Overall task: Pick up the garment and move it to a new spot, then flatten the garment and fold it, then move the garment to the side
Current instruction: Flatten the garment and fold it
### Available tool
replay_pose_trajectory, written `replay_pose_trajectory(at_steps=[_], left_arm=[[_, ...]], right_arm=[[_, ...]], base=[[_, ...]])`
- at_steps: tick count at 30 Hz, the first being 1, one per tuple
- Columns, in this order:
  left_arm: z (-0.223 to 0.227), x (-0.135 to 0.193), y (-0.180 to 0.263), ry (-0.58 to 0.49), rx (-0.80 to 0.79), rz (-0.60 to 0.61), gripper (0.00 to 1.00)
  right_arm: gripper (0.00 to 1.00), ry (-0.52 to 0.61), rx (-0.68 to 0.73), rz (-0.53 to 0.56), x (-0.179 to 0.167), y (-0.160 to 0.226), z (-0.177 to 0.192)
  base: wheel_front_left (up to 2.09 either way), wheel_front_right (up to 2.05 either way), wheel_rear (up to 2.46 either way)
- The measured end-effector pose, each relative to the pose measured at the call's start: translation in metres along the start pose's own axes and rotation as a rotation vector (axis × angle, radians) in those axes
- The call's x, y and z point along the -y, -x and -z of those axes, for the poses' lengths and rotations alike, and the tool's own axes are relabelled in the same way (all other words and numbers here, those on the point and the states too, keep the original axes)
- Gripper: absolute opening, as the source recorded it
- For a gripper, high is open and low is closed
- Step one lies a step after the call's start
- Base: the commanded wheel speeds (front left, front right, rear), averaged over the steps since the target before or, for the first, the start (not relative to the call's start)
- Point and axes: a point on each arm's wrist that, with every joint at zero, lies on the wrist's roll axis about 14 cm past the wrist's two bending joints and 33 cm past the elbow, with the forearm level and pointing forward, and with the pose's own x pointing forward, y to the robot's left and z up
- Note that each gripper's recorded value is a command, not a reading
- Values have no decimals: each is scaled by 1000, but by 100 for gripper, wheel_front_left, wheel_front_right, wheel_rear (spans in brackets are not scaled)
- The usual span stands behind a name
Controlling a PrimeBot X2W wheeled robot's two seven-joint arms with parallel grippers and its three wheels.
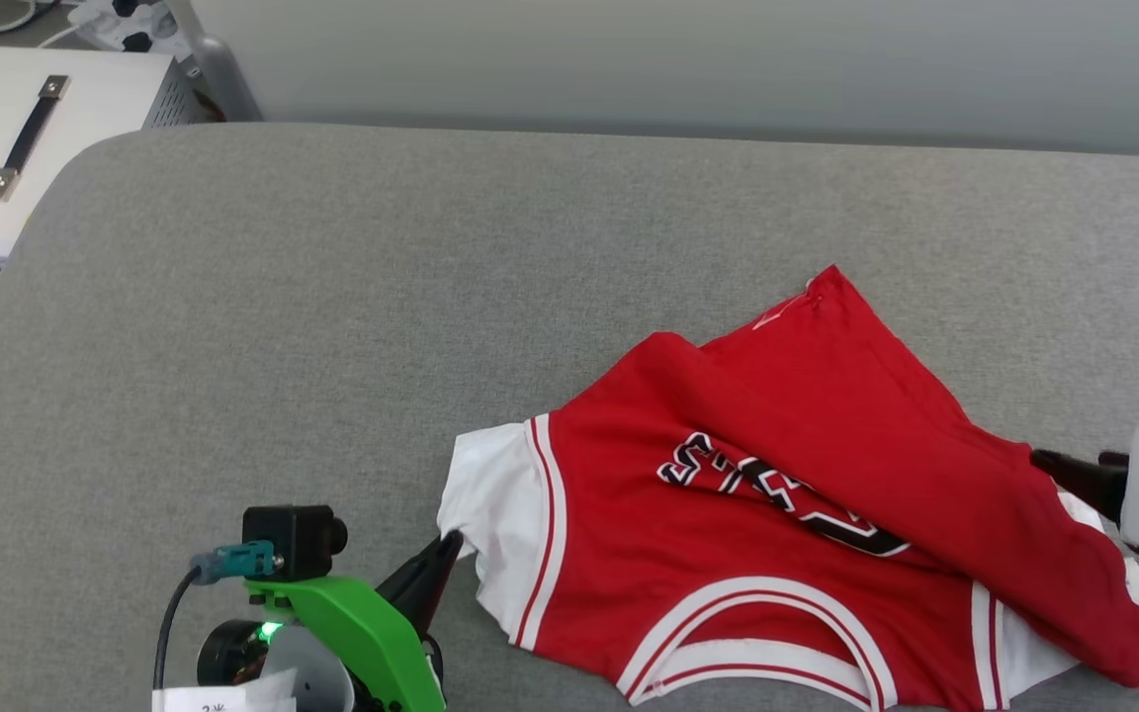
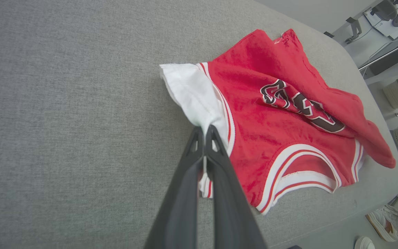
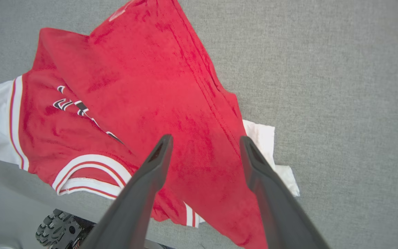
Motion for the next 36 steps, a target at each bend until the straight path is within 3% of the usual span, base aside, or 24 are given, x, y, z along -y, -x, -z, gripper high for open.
replay_pose_trajectory(at_steps=[5,16,28,36], left_arm=[[-6,-2,-3,3,11,-3,0],[-7,-14,-14,35,15,-37,0],[3,-38,-15,69,-6,-122,0],[7,-48,-11,88,-5,-165,0]], right_arm=[[100,116,-22,-41,-30,-24,-39],[100,221,-138,-34,-52,-95,-87],[100,288,-308,-13,-58,-173,-67],[100,334,-377,-21,-64,-198,-51]], base=[[0,0,0],[0,0,0],[0,0,0],[0,0,0]])
